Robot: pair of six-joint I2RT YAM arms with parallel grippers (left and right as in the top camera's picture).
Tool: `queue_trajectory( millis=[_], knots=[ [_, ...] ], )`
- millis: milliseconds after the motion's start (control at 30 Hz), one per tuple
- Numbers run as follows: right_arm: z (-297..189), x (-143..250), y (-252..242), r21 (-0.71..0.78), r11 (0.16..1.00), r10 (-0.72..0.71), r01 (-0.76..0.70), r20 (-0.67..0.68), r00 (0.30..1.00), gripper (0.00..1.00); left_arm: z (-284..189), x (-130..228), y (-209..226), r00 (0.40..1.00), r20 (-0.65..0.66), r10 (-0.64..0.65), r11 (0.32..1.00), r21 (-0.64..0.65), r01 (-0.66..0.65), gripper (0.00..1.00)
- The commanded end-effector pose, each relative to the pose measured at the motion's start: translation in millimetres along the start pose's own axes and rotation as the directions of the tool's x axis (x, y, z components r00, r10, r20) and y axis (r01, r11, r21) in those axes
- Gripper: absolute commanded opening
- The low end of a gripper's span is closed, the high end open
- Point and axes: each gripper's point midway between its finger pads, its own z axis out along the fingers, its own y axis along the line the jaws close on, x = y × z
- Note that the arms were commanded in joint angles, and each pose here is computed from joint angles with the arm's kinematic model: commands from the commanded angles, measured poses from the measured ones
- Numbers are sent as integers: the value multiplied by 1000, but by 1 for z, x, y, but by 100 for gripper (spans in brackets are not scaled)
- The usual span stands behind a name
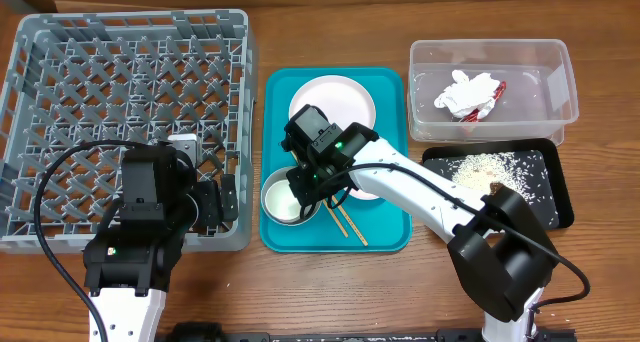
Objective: Sort waste into correct bins and load items into the dishwasher
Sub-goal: 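Grasp the white cup with the right gripper and lift it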
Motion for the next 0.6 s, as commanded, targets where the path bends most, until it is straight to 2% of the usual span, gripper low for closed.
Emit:
queue_trajectory(
  millis=[0, 133, 267, 433, 567],
  knots=[
    [0, -3, 1, 2, 1000, 0, 0, 6, 1000, 4, -6, -8, 1, 999, 27, 19, 1000, -8, -19, 100],
    [-24, -11, -2, 3, 1000, 21, -21, 29, 999, 4, -6, -9, 1, 999, 30, 19, 1000, -6, -19, 100],
    [-80, -38, -8, -13, 999, 49, -48, 134, 990, 4, -6, -12, -12, 999, 43, 19, 998, 64, -22, 100],
    [-160, -71, -28, -39, 995, 99, -91, 318, 943, 4, -14, -29, -50, 994, 111, 18, 959, 279, -48, 100],
    [-194, -78, -54, -131, 980, 185, -146, 364, 913, 4, -28, -45, -84, 984, 178, 16, 880, 465, -99, 100]
  ],
)
